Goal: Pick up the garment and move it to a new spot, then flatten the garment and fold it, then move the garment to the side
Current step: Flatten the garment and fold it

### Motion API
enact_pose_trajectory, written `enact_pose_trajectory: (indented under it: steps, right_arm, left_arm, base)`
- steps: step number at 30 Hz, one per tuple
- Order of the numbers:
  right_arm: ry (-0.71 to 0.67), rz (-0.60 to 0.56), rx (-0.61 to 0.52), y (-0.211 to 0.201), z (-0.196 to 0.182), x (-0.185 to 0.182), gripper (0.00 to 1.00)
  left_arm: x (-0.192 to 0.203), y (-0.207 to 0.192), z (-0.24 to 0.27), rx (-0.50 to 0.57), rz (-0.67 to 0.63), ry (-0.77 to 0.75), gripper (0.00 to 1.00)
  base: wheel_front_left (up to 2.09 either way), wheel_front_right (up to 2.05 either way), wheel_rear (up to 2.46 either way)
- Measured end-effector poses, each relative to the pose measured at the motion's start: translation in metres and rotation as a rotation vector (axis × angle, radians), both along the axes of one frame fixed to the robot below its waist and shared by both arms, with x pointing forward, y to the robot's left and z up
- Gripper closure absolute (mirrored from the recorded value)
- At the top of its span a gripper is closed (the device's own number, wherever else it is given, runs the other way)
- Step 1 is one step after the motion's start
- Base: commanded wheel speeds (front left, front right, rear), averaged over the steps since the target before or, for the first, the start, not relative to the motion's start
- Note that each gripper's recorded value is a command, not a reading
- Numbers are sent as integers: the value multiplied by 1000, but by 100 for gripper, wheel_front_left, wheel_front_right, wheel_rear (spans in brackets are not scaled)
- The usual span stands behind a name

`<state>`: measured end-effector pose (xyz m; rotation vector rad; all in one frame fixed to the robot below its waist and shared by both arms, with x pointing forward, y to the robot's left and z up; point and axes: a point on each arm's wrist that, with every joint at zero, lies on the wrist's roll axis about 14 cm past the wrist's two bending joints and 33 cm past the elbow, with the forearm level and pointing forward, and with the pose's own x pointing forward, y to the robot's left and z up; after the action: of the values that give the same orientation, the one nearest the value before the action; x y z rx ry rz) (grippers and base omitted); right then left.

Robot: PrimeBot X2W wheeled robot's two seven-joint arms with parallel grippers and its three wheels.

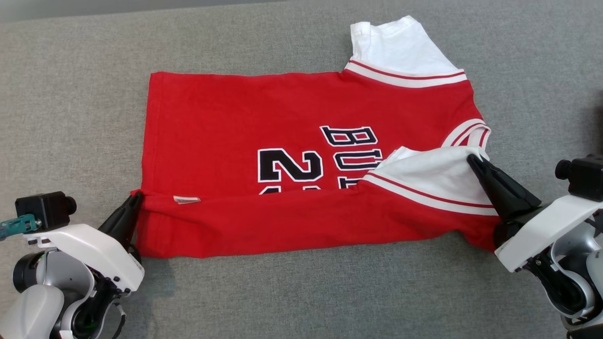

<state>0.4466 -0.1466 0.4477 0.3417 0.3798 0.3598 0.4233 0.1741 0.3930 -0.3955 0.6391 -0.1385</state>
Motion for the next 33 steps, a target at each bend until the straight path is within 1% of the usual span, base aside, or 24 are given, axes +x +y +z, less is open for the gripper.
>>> enact_pose_trajectory:
  steps: [5, 11, 12, 13, 14, 16, 19, 24, 25, 26, 27, 28, 29, 30, 31, 33]
  right_arm:
    - [23, 7, -13, 0, -21, 4, 100]
    - [34, 2, -3, 0, -31, 4, 100]
    - [29, -6, 4, -1, -31, 5, 67]
    - [22, -15, 11, -2, -30, 5, 25]
    - [10, -26, 24, -3, -28, 6, 0]
    - [-24, -58, 54, -5, -21, 7, 0]
    - [-90, -128, 71, -19, -10, 6, 0]
    - [-268, -240, 49, -45, 28, 5, 0]
    - [-307, -257, 35, -49, 37, 4, 0]
    - [-385, -288, 2, -56, 57, 2, 0]
    - [-425, -293, -12, -56, 68, 0, 0]
    - [-464, -294, -37, -55, 78, -2, 0]
    - [-464, -294, -37, -55, 78, -2, 0]
    - [-499, -300, -49, -54, 88, -4, 0]
    - [-561, -300, -89, -51, 106, -10, 0]
    - [-597, -296, -105, -46, 118, -16, 0]
  left_arm:
    - [-4, 4, -25, -11, 26, 74, 100]
    - [-6, 5, -28, -30, 42, 79, 100]
    - [-6, 3, -26, -41, 44, 67, 95]
    - [-7, 2, -25, -48, 45, 58, 65]
    - [-6, 3, -22, -51, 60, 42, 0]
    - [-3, 9, -15, -45, 99, -4, 0]
    - [5, 25, 8, -26, 200, -135, 0]
    - [11, 39, 62, 35, 305, -389, 0]
    - [12, 40, 75, 46, 314, -442, 0]
    - [12, 42, 99, 74, 327, -531, 0]
    - [12, 42, 112, 89, 331, -578, 0]
    - [11, 42, 124, 106, 330, -620, 0]
    - [11, 42, 124, 106, 330, -620, 0]
    - [9, 41, 133, 129, 322, -653, 0]
    - [3, 39, 151, 166, 313, -717, 0]
    - [-1, 36, 170, 194, 301, -785, 0]
  base:
    - [0, 0, 0]
    - [0, 0, 0]
    - [0, 0, 0]
    - [0, 0, 0]
    - [0, 0, 0]
    - [0, 0, 0]
    - [0, 0, 0]
    - [0, 0, 0]
    - [0, 0, 0]
    - [0, 0, 0]
    - [0, 0, 0]
    - [0, 0, 0]
    - [0, 0, 0]
    - [0, 0, 0]
    - [0, 0, 0]
    - [0, 0, 0]
